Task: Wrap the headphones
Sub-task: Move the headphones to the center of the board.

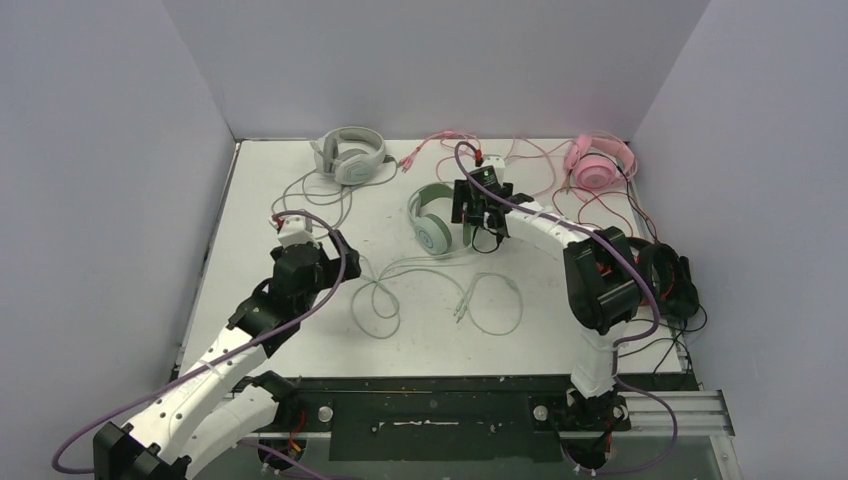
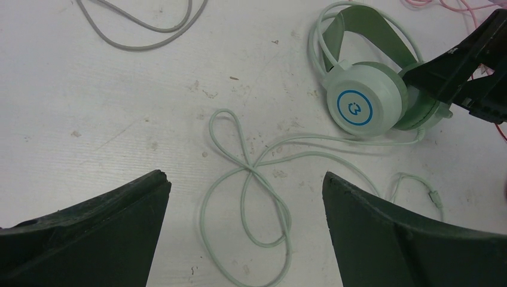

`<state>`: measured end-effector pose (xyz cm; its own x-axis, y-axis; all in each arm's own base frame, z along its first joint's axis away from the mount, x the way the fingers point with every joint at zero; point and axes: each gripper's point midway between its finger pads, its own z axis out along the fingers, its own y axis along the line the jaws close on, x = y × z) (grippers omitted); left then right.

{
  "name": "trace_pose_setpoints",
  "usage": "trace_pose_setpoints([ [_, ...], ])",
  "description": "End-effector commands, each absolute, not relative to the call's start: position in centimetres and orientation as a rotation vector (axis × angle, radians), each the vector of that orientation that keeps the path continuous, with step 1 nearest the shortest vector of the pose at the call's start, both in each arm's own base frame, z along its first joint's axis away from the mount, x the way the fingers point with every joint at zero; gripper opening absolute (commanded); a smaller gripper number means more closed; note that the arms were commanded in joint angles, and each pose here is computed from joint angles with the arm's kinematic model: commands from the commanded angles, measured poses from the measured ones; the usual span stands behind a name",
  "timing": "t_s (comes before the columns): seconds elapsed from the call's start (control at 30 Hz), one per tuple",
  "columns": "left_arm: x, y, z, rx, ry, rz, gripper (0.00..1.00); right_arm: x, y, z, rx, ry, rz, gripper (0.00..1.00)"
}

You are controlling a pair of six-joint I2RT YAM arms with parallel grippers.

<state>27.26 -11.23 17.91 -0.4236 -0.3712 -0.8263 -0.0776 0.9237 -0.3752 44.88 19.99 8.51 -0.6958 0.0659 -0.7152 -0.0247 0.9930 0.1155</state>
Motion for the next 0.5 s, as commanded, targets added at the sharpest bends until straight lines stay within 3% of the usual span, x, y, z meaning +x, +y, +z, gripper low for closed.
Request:
trace_pose_setpoints([
  [0.0,28.3,-11.4,20.5,-0.311,1.943,-0.349,0.97,45.7,21.0,10.0,-0.014,2.289,0.117,0.79],
  [0.1,28.5,-11.2,20.3,-0.340,1.962,-0.330,0.97,44.9,24.1,9.8,-0.104,2.299,0.199,0.71],
  [0.3,29.1,-10.7,19.6,-0.372,1.979,-0.320,0.97,42.1,36.0,12.6,-0.331,2.197,0.582,0.71],
  [0.37,29.3,-10.7,19.1,-0.378,1.988,-0.331,0.97,42.1,38.5,14.0,-0.343,2.164,0.668,0.74],
  [0.47,29.4,-11.2,18.6,-0.367,2.007,-0.357,0.97,43.5,38.8,15.7,-0.301,2.138,0.685,0.88],
])
